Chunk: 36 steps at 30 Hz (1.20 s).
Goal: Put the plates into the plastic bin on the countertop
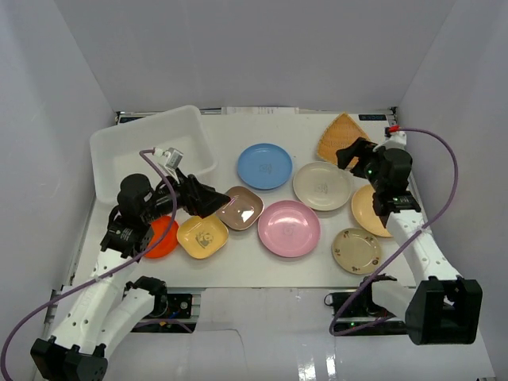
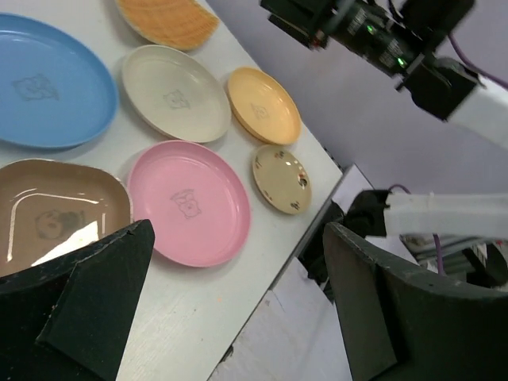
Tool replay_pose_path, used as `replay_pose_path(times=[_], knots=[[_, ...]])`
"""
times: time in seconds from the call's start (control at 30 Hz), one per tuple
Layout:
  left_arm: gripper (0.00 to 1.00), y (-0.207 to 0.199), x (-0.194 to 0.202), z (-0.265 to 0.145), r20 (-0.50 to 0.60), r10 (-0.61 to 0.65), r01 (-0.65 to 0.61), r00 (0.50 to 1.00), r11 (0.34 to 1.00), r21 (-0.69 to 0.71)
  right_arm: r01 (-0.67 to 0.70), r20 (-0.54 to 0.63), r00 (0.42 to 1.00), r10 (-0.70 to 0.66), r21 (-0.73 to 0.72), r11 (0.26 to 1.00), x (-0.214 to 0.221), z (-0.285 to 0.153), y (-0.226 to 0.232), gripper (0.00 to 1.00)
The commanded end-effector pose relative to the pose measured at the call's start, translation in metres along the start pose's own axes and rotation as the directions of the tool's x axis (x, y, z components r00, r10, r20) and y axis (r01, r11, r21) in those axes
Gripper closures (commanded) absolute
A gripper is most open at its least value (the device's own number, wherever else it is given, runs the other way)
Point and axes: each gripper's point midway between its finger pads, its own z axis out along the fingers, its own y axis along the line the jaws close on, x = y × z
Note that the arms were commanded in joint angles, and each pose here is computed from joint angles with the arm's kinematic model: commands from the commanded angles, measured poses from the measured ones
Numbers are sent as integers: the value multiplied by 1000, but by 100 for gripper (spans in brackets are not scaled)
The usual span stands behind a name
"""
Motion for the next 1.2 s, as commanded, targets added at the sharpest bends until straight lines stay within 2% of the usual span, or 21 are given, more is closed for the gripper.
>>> replay_pose_path(times=[0.0,0.1,0.23,0.3,0.43,0.47,0.73,1.17], knots=[[2,-32,21,2,-44,114,-104,992,977,185,-116,19,993,115,77,990,-9,4,-43,14],[2,-30,47,6,-94,132,-109,987,970,218,-201,61,979,195,119,972,-25,10,-76,16],[2,-37,58,3,-110,172,-141,979,960,240,-268,137,961,240,251,930,-47,21,-123,16],[2,-41,62,2,-121,189,-155,975,957,246,-331,172,941,293,274,903,-47,28,-142,18],[2,-42,66,2,-127,205,-172,970,958,230,-355,208,931,300,330,875,-47,49,-171,19],[2,-37,63,3,-115,201,-177,973,965,193,-352,180,935,306,354,867,-35,58,-181,19],[2,-31,64,6,-115,199,-182,973,973,139,-385,121,922,367,364,848,-3,96,-207,20],[2,-6,64,16,-141,174,-168,975,984,51,-559,115,827,550,270,784,53,148,-225,29]])
